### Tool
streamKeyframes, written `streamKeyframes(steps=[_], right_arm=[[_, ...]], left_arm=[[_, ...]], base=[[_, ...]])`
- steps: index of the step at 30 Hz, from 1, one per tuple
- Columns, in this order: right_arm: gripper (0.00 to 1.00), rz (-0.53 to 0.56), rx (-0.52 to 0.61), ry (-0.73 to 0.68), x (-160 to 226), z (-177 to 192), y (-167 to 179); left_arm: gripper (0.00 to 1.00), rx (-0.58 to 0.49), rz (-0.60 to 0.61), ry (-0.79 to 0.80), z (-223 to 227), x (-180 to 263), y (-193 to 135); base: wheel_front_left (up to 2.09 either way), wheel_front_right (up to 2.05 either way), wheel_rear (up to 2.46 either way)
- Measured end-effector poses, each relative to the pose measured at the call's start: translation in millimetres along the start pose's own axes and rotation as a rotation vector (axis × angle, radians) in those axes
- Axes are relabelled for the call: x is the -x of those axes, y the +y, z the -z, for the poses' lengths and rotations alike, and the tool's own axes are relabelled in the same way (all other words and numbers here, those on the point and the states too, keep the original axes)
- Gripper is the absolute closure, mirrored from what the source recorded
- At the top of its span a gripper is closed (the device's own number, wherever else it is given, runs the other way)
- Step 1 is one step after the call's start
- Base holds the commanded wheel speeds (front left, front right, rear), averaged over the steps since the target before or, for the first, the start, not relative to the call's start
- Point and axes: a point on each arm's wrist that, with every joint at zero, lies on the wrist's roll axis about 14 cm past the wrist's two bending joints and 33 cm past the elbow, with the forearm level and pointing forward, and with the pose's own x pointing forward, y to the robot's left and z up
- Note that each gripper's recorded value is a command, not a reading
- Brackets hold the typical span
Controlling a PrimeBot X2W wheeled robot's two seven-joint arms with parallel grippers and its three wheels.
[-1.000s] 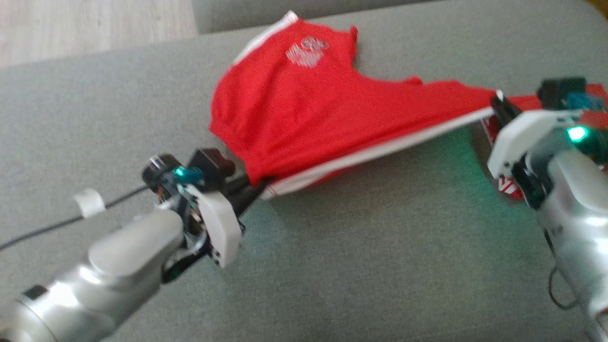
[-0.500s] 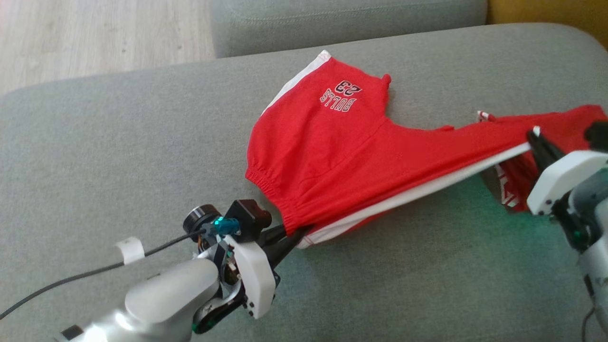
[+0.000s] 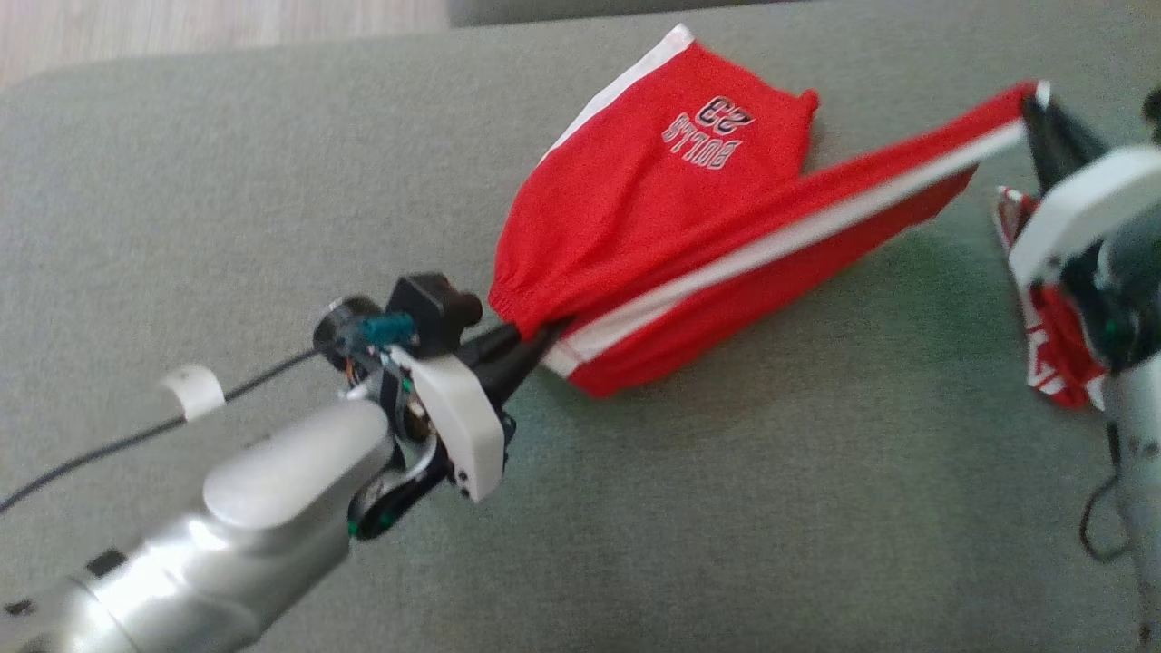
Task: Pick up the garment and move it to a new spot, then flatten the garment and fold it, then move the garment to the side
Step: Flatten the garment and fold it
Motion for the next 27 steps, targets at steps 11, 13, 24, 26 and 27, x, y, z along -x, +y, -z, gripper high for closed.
streamKeyframes(steps=[11,13,24,26,27], right_arm=[[1.0,-0.073,0.098,0.024,-70.2,-22.8,40.1],[1.0,-0.088,0.117,0.042,-84.1,-20.6,48.4],[1.0,-0.147,0.177,0.101,-149.0,0.1,79.8],[1.0,-0.157,0.175,0.108,-157.4,5.6,84.6],[1.0,-0.161,0.176,0.111,-161.2,7.9,86.7]], left_arm=[[1.0,0.046,-0.078,-0.018,-7.9,-7.1,46.7],[1.0,0.052,-0.092,-0.014,-6.6,-8.6,54.1],[1.0,0.111,-0.153,0.011,13.9,-18.2,85.1],[1.0,0.119,-0.161,0.016,17.9,-19.3,89.5],[1.0,0.123,-0.165,0.018,19.5,-20.0,91.2]], base=[[0.0,0.0,0.0],[0.0,0.0,0.0],[0.0,0.0,0.0],[0.0,0.0,0.0],[0.0,0.0,0.0]])
